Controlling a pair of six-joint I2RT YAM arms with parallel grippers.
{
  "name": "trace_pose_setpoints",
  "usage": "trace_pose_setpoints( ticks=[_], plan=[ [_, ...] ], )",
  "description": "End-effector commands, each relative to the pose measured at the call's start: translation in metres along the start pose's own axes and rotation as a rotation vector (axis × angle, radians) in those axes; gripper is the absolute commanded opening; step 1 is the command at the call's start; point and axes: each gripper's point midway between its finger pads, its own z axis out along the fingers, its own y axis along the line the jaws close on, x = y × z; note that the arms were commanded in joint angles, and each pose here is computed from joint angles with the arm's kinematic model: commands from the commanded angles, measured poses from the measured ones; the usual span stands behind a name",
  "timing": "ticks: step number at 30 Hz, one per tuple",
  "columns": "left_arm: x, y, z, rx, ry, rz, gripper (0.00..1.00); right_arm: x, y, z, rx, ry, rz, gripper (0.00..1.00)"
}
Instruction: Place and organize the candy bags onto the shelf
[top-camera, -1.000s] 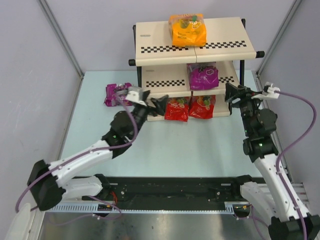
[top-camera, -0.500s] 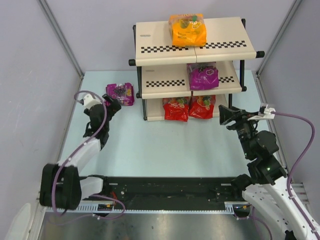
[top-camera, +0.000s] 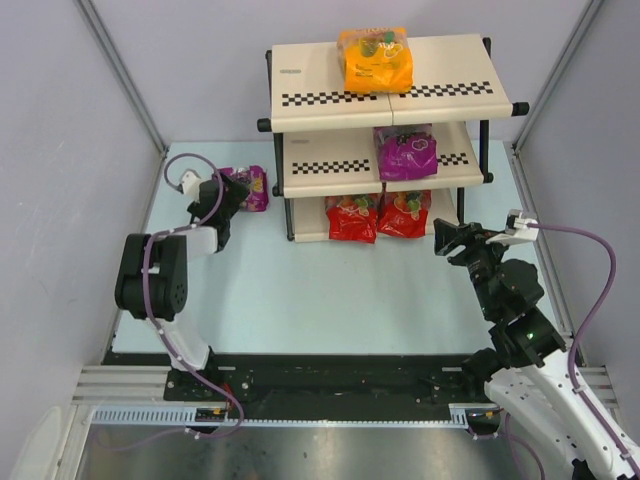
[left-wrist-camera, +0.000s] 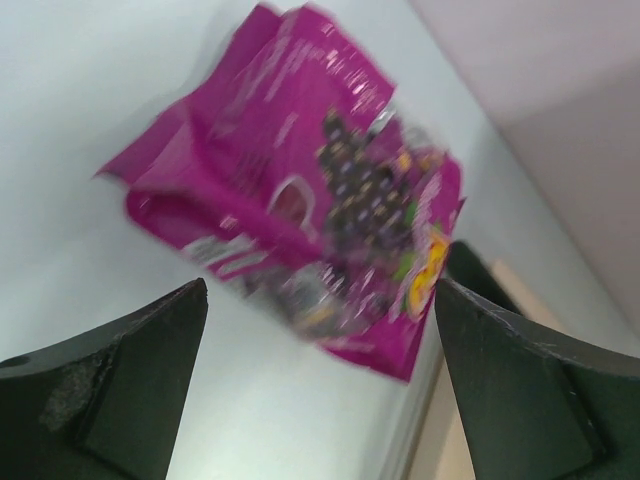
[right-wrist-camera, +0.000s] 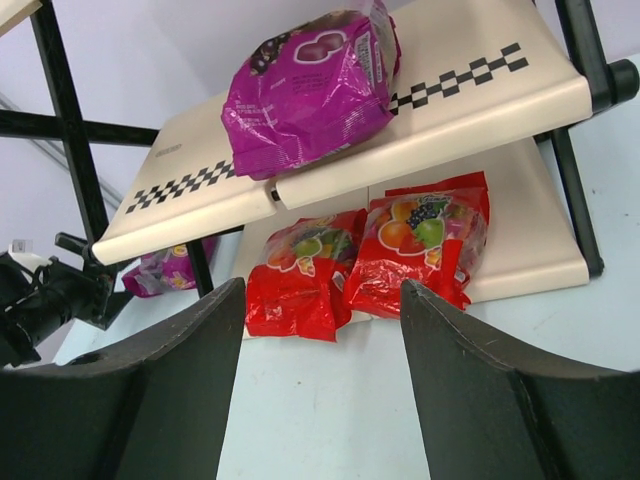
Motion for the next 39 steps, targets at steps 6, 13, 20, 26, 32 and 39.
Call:
trace_pose_setpoints(
  ticks=[6,13,20,26,32,39],
  plan=[
    [-0.014,-0.04,0.046,0.065,-0.032,-0.089,0.57,0.007,-0.009,0.006,0.034,-0.002,-0.02,0.68],
    [0.003,-0.031,0.035,0.101,0.011,-0.097,0.0,0.003,-0.013,0.0,0.041,-0.012,-0.004,0.68],
    [-0.008,-0.026,-0.042,0.201,-0.006,-0.148,0.0,-0.005,-0.012,-0.013,0.019,-0.036,0.026,0.68],
    [0.022,0.006,-0.136,0.301,0.1,-0.163,0.0,-0.009,-0.008,-0.024,-0.01,-0.044,0.061,0.68],
    [0.05,0.024,-0.203,0.388,0.196,-0.061,0.0,-0.012,-0.006,-0.034,-0.035,-0.042,0.068,0.68],
    [0.08,0.012,-0.26,0.602,0.342,0.002,0.0,-0.005,-0.002,-0.04,-0.064,-0.002,0.075,0.67]
  ],
)
